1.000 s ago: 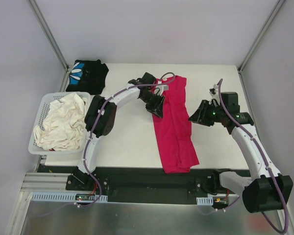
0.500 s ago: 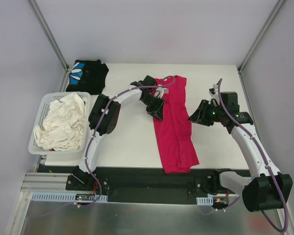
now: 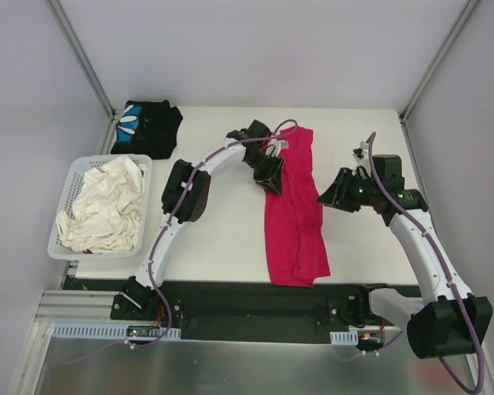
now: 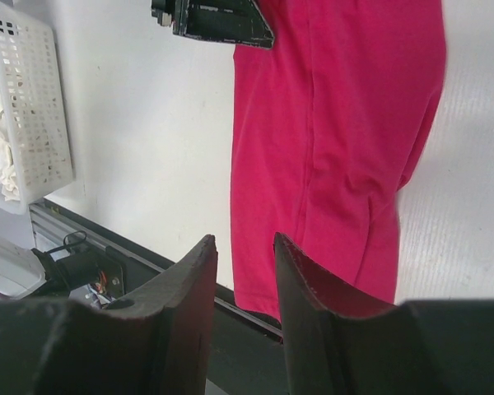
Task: Fold and stack the t-shirts
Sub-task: Rotate the tshirt 90 degrees
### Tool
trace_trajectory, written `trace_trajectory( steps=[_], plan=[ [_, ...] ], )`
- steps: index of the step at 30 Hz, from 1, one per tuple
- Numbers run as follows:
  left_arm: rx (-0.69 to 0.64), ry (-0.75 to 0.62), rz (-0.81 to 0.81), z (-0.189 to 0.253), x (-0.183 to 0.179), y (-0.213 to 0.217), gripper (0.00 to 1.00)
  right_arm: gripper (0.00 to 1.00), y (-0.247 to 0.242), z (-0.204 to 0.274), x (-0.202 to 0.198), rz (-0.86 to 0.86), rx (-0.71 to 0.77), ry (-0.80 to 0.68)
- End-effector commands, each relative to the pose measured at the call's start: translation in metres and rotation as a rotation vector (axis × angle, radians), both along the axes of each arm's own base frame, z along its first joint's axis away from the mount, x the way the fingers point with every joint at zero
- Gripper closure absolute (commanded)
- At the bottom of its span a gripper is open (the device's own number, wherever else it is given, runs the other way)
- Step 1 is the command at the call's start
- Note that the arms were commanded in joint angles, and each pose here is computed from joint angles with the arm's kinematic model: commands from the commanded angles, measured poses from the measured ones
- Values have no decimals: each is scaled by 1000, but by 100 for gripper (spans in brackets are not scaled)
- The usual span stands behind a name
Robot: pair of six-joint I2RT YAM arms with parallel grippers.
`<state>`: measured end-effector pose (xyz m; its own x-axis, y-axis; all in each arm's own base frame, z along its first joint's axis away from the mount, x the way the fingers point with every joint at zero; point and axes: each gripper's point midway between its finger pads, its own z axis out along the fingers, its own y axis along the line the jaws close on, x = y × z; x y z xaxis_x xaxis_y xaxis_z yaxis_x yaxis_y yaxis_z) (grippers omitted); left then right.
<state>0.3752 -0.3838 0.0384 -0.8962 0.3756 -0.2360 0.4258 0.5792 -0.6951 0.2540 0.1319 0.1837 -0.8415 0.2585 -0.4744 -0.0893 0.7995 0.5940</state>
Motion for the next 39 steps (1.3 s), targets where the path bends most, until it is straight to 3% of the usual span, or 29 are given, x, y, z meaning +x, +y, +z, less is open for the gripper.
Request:
trace_trajectory(
  steps=[1,13,20,30,31,39],
  plan=[
    [57,19,82,-7,22,15,66,63,-2,25,1,-1,10,-71],
    [55,-70,262,16,90,43,64,63,-12,25,-17,-19,-27,-61],
    [38,-91,282,34,96,53,65,62,-15,14,-10,-27,-49,-54],
    [72,-203,206,84,48,62,67,62,-4,-18,102,-59,-45,-11],
    [55,-234,203,101,43,62,67,62,-3,-43,111,-41,-57,62],
    [27,-251,181,114,13,61,67,61,17,-82,180,-2,-21,179]
  ],
)
